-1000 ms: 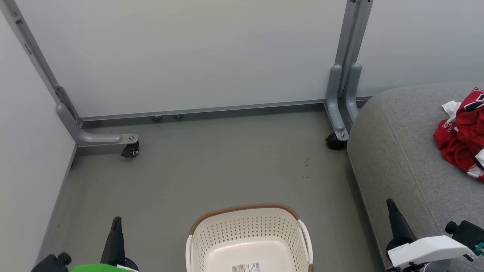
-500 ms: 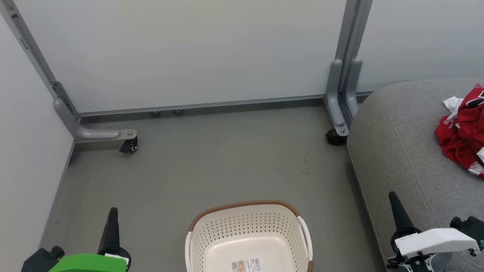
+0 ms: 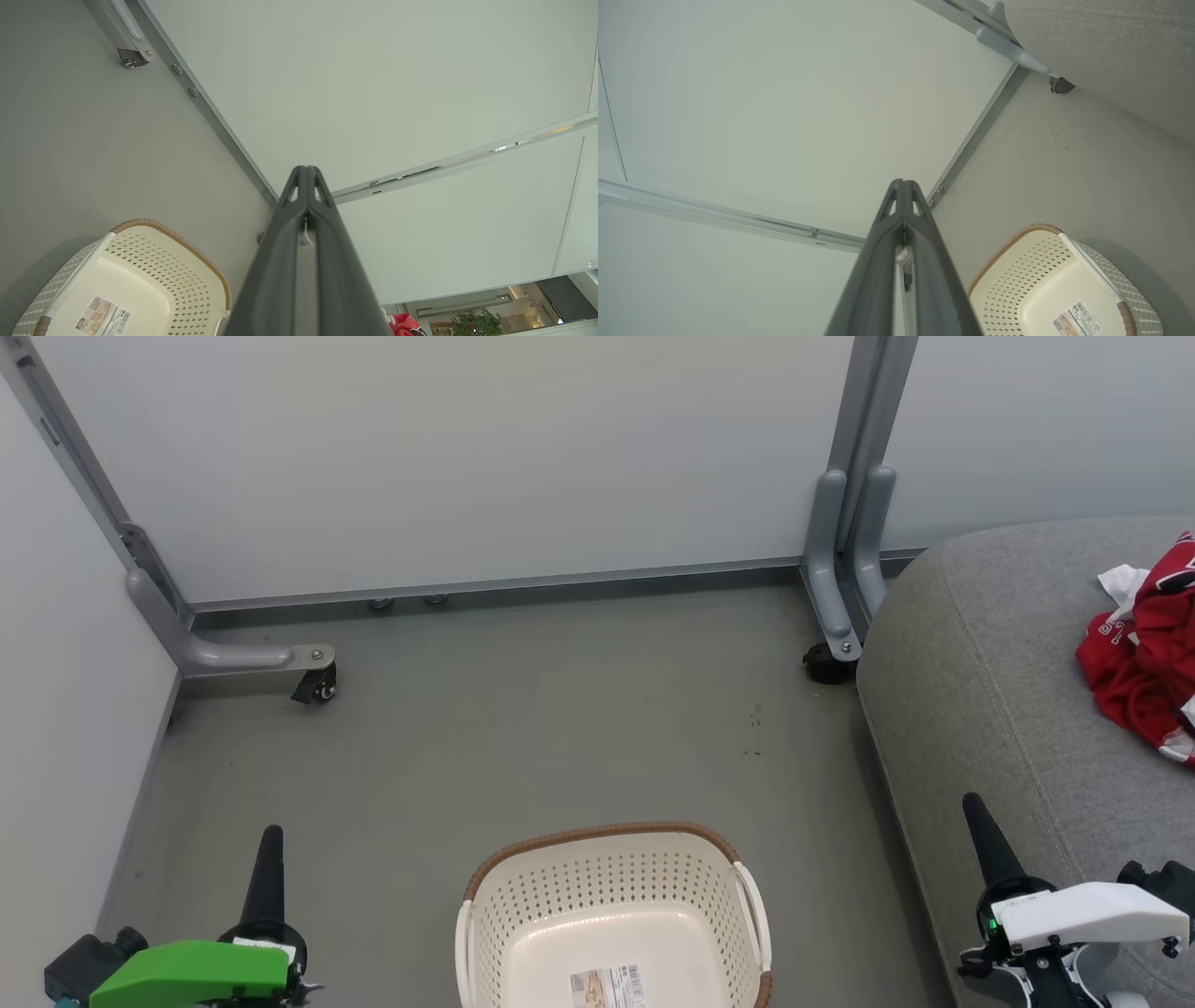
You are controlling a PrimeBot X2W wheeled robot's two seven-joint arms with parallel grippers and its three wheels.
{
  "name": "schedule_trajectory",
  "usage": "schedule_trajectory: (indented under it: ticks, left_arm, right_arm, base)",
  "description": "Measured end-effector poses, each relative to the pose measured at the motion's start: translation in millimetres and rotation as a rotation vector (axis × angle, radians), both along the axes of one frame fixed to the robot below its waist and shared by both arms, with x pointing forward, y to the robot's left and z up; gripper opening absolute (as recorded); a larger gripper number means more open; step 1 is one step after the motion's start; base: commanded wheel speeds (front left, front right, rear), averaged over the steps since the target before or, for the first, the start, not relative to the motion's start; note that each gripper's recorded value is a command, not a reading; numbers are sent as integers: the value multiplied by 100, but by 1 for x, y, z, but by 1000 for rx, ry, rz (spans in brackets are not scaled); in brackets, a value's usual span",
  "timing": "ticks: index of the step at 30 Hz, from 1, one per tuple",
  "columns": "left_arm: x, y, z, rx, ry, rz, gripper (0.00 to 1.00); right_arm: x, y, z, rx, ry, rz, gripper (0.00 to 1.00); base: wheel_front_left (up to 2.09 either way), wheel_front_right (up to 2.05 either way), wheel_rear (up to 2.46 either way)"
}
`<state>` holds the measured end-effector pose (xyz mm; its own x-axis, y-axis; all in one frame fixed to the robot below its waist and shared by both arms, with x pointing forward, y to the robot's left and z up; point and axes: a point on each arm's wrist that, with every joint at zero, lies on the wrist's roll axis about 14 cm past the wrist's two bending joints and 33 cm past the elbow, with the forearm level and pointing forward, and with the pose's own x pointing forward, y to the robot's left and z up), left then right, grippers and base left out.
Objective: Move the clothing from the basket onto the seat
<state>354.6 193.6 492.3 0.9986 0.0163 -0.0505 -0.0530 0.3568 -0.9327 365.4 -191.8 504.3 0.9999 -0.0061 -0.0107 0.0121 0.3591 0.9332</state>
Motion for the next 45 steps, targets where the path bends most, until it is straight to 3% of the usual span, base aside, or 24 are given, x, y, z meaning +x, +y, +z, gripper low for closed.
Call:
schedule_trajectory:
  ticks: [45]
  left_arm:
    - [31,6,11,-348,-37,-4,0]
  right_arm:
    - [21,-7,0,351,-3,4,0]
  base:
    - [0,0,0]
